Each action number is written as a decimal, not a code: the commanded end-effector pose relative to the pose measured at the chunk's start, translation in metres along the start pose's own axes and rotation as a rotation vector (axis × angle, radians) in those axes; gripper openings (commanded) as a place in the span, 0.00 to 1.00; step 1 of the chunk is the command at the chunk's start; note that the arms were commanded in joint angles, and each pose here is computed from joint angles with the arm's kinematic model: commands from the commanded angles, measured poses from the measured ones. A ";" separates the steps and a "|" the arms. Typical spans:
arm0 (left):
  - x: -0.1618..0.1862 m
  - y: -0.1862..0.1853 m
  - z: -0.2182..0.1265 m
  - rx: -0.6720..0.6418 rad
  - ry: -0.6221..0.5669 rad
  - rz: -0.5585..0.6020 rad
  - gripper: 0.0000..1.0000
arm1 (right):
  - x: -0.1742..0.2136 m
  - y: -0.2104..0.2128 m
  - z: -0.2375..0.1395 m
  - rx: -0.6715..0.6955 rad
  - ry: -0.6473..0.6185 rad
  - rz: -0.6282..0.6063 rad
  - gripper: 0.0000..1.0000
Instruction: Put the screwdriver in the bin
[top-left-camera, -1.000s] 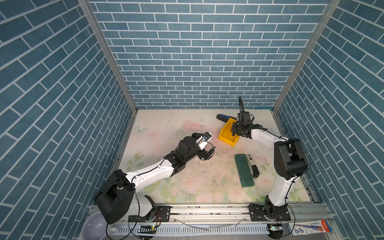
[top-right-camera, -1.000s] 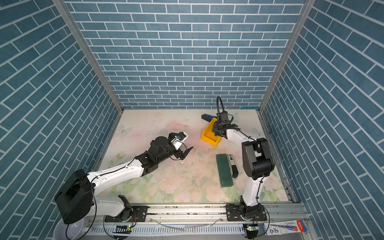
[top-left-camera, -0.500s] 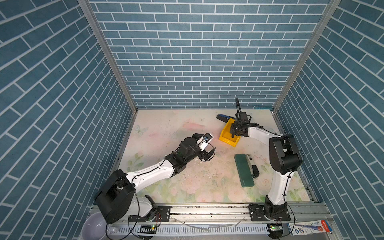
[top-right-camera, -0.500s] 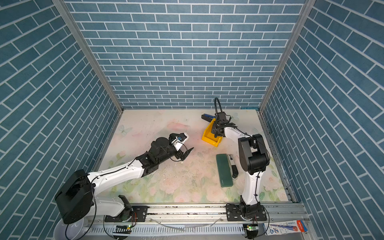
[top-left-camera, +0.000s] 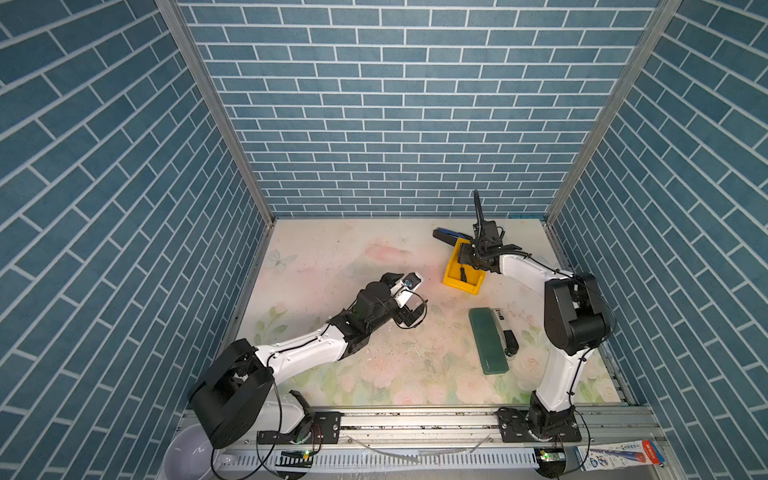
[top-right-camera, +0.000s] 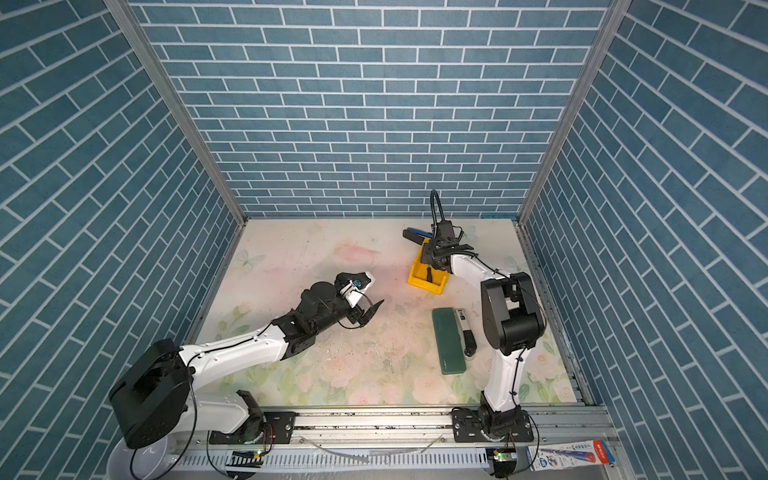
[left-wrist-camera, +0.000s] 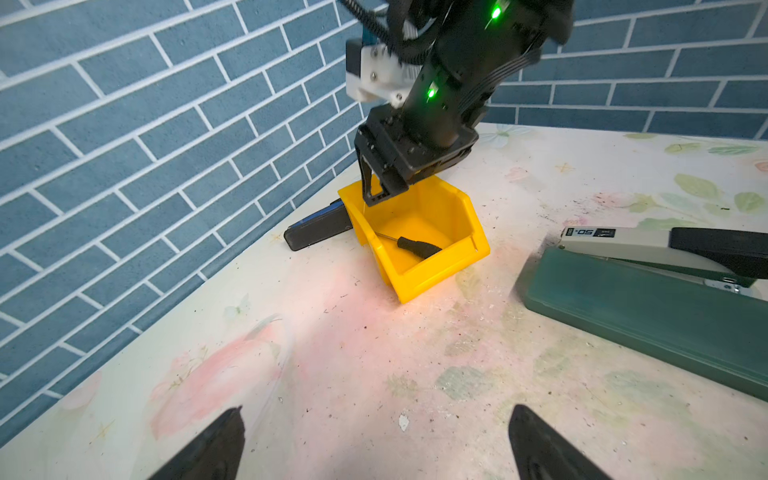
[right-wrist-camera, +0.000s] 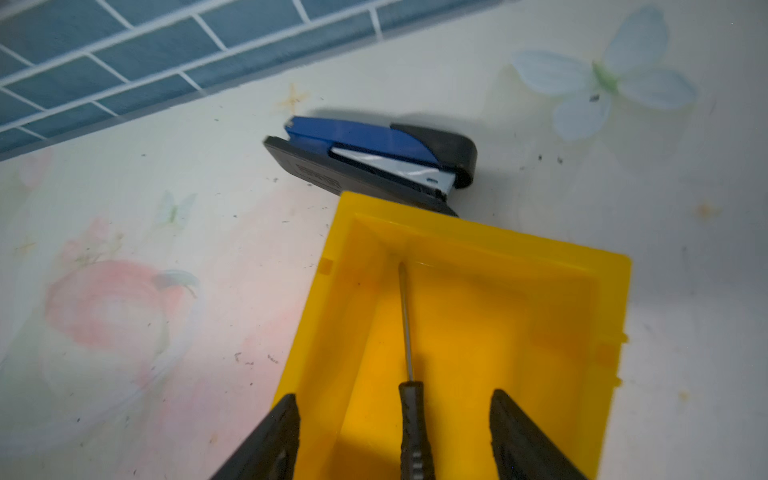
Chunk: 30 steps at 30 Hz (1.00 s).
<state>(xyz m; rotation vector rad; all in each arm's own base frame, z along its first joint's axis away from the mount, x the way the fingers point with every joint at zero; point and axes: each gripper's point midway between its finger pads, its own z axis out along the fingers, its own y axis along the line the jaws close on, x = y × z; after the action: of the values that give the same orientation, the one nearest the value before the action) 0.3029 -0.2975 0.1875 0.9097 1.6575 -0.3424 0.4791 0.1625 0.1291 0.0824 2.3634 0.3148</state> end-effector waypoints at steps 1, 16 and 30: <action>-0.010 0.010 -0.007 -0.060 -0.038 -0.014 1.00 | -0.021 0.007 -0.039 -0.055 -0.127 -0.021 0.83; 0.041 0.117 -0.066 -0.433 0.078 -0.053 1.00 | -0.002 -0.098 -0.125 0.146 -0.411 0.021 0.92; 0.138 0.225 -0.142 -0.951 0.237 -0.230 1.00 | 0.035 -0.166 -0.123 0.425 -0.488 -0.134 0.92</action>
<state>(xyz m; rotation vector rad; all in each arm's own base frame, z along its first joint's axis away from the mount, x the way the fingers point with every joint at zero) 0.3588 -0.0225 0.1529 0.1444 1.8785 0.3643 0.3728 -0.0046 0.1415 0.1875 1.9577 -0.1500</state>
